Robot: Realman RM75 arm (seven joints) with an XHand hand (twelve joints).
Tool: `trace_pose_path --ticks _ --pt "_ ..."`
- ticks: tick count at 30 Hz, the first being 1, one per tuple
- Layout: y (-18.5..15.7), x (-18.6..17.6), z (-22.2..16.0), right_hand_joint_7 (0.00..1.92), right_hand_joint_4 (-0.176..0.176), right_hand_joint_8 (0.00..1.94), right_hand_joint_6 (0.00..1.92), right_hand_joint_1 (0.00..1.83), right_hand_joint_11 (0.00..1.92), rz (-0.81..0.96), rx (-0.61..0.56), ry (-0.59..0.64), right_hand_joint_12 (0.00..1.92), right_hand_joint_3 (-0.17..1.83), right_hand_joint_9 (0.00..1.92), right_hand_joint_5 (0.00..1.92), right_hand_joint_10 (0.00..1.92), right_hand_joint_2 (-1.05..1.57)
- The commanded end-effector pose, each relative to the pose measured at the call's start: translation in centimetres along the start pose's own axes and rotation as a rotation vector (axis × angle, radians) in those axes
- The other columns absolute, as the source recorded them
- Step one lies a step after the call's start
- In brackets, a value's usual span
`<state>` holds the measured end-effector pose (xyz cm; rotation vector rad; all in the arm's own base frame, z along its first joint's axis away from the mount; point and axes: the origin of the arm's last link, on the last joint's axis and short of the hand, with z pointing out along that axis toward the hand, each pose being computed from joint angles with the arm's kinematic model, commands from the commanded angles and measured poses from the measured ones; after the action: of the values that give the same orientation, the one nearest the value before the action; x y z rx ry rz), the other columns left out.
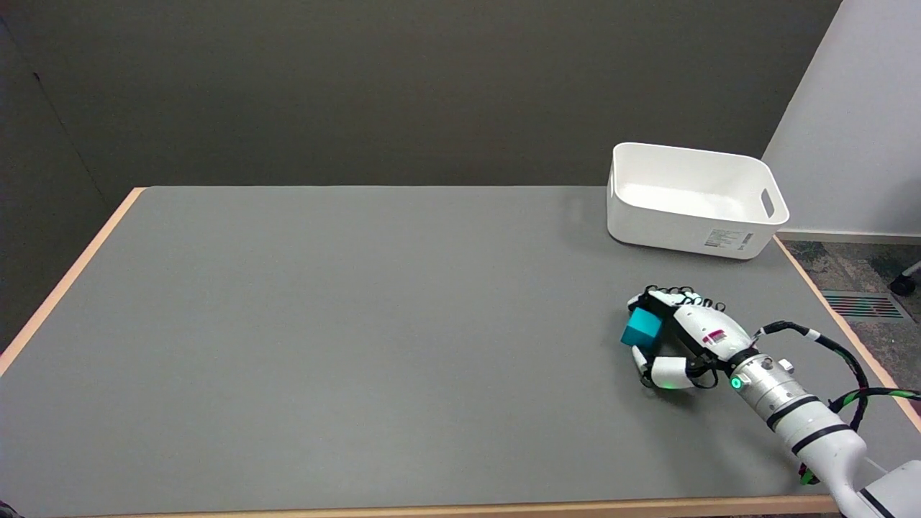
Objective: Pick up blue wooden cube.
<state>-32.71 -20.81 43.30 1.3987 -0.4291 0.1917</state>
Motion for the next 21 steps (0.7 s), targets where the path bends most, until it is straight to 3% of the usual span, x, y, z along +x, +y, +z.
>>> trace_pose_path --ticks 1,11,21 --pt "-0.8 -0.1 0.3 0.36 -0.176 1.94 1.91 0.98 0.04 0.009 0.039 0.032 1.92 0.06 0.36 0.32 1.92 1.48" --pt "-1.9 3.0 0.7 0.37 -0.176 1.94 1.89 1.00 0.00 0.070 0.112 0.162 1.92 0.06 0.23 0.34 1.92 1.47" --pt "-6.0 13.0 1.3 0.37 -0.176 1.94 1.89 1.00 0.00 0.012 0.302 0.468 1.92 0.08 0.26 0.35 1.92 1.46"
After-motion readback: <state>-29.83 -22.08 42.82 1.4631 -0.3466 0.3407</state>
